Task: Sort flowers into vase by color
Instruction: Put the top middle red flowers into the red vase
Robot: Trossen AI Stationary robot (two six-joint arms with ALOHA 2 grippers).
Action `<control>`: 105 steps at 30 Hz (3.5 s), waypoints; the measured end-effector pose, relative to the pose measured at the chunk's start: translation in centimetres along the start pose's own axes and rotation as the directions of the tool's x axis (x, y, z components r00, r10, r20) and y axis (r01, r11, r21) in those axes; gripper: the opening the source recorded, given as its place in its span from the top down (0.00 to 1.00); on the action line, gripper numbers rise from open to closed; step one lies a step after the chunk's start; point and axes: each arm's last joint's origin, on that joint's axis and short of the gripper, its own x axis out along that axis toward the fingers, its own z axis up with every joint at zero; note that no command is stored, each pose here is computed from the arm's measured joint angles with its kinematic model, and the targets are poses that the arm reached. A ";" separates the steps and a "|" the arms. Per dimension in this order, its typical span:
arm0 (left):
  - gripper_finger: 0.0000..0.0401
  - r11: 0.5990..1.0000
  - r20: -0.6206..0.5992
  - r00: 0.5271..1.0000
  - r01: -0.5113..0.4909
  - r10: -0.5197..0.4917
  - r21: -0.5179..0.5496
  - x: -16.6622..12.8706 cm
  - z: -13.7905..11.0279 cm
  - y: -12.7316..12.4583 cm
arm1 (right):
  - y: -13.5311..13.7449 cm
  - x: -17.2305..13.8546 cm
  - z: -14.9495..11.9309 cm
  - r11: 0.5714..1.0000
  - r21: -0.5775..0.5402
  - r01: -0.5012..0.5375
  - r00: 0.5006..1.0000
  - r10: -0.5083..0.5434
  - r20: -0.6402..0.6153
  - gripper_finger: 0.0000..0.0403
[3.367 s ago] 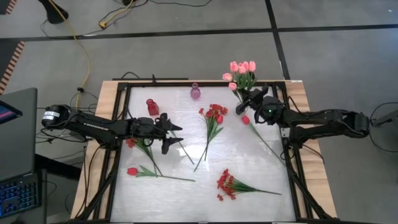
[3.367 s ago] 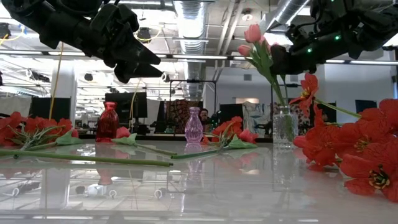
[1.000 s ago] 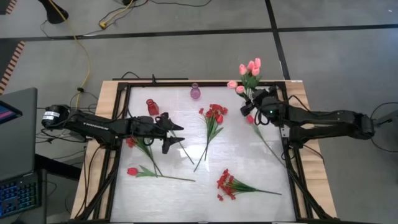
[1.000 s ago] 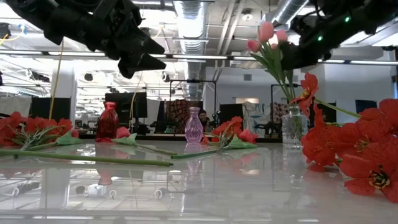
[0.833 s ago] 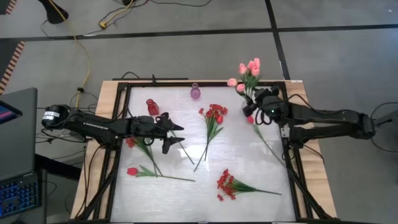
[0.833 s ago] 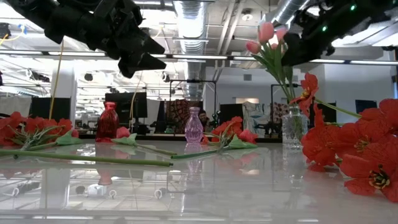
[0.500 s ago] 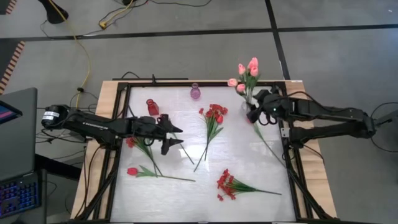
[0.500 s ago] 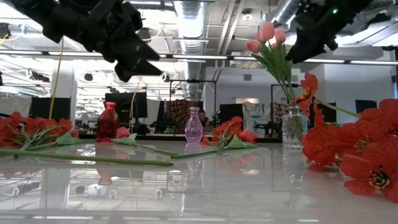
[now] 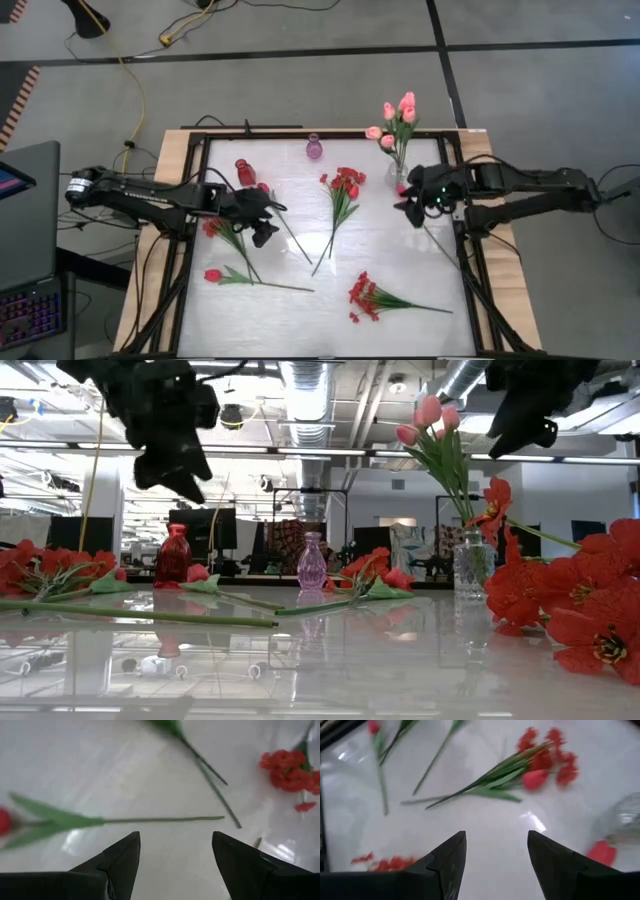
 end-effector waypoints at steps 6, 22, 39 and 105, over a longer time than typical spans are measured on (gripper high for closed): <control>0.41 0.981 -0.003 0.998 -0.062 0.062 -0.182 2.0 -0.3 -0.5 | 2.0 0.4 -1.1 0.992 -0.113 -0.062 0.997 0.056 -0.056 0.41; 0.41 0.974 0.261 0.965 0.074 -0.016 -0.214 14.2 3.7 -3.5 | 4.1 2.2 -3.7 0.944 -0.329 -0.034 0.996 0.006 -0.087 0.41; 0.42 0.955 0.168 0.969 -0.131 0.180 -0.266 20.4 6.8 -2.6 | 5.4 1.4 -5.0 0.938 -0.341 -0.069 0.995 0.041 -0.091 0.41; 1.00 0.884 0.908 0.241 -0.409 0.344 -0.226 -5.1 -0.3 9.3 | 5.8 3.5 -4.1 0.960 -0.243 0.141 0.989 -0.126 0.076 0.41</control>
